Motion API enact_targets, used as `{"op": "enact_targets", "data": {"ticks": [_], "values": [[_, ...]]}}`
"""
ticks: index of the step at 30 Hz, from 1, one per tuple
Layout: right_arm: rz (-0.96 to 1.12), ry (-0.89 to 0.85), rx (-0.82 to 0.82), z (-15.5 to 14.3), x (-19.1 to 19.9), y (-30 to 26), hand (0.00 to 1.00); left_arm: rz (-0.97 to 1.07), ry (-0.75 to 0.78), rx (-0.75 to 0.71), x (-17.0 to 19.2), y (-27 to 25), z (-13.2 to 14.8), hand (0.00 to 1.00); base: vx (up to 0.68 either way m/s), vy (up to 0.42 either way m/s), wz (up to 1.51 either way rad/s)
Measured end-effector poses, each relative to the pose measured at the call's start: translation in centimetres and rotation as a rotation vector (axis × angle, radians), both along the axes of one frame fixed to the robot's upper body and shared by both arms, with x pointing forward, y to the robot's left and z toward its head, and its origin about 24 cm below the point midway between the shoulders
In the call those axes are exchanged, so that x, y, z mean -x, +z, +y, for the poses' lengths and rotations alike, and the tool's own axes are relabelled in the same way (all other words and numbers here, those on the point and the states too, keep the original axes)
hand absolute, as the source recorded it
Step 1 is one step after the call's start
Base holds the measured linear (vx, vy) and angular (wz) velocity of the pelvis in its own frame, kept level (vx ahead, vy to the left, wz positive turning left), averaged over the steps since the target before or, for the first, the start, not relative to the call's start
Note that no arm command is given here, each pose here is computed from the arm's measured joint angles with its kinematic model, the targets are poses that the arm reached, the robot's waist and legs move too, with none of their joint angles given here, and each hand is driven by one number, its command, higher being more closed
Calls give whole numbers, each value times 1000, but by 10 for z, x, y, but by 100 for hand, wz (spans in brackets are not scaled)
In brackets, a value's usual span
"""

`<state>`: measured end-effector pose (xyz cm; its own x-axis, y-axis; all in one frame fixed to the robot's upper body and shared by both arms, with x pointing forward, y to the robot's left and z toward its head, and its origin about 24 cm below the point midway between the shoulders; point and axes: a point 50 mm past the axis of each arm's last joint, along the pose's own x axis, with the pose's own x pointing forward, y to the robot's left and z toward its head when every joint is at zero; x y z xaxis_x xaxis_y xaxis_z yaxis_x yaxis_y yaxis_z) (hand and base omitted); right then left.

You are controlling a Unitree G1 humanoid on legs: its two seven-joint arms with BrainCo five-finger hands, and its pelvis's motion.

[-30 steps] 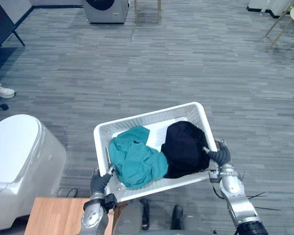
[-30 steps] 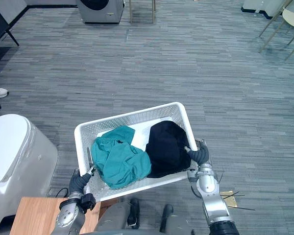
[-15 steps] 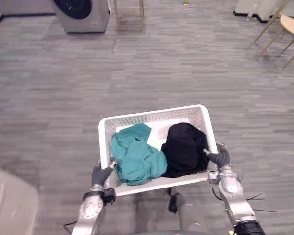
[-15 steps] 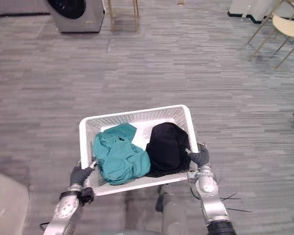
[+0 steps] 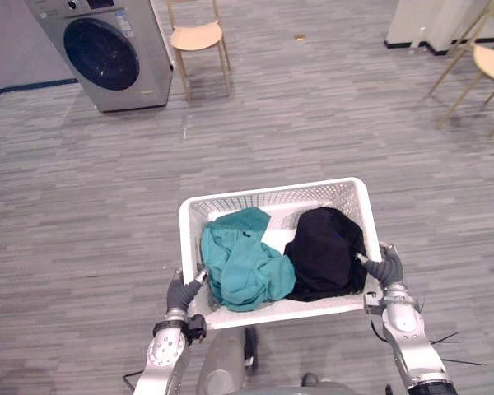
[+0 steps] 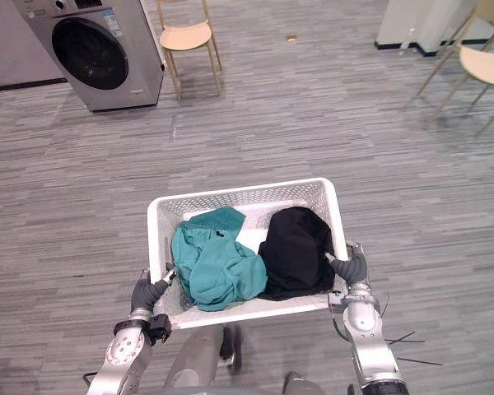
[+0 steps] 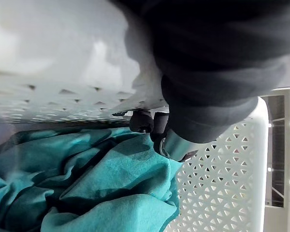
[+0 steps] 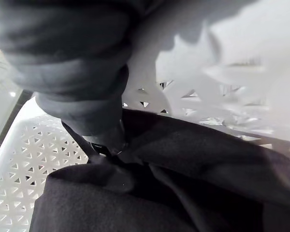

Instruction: Pick up the laundry basket with both hands and put the clothes into the washing machine.

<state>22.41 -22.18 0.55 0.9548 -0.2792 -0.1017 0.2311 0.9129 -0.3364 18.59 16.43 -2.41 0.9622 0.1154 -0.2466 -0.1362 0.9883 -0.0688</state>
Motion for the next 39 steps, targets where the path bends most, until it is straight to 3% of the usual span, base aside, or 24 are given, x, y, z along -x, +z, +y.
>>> {"op": "enact_targets", "data": {"ticks": [5,12,18,29,39], "values": [[7,-4,6,-1,-10,-1,100,5,0,9,2,1,-2,100,674,297,-16],[59,3,-51,13,-6,-20,100,21,-39,-107,5,2,14,100,564,217,0],[77,-18,-50,6,0,-24,100,17,-95,-184,3,2,8,100,641,-8,53],[43,-9,-11,0,5,-12,100,62,-98,-176,13,-9,-1,100,686,-99,12],[43,-48,-14,-6,-3,-14,100,7,-98,-157,3,3,-7,100,671,246,-9]]}}
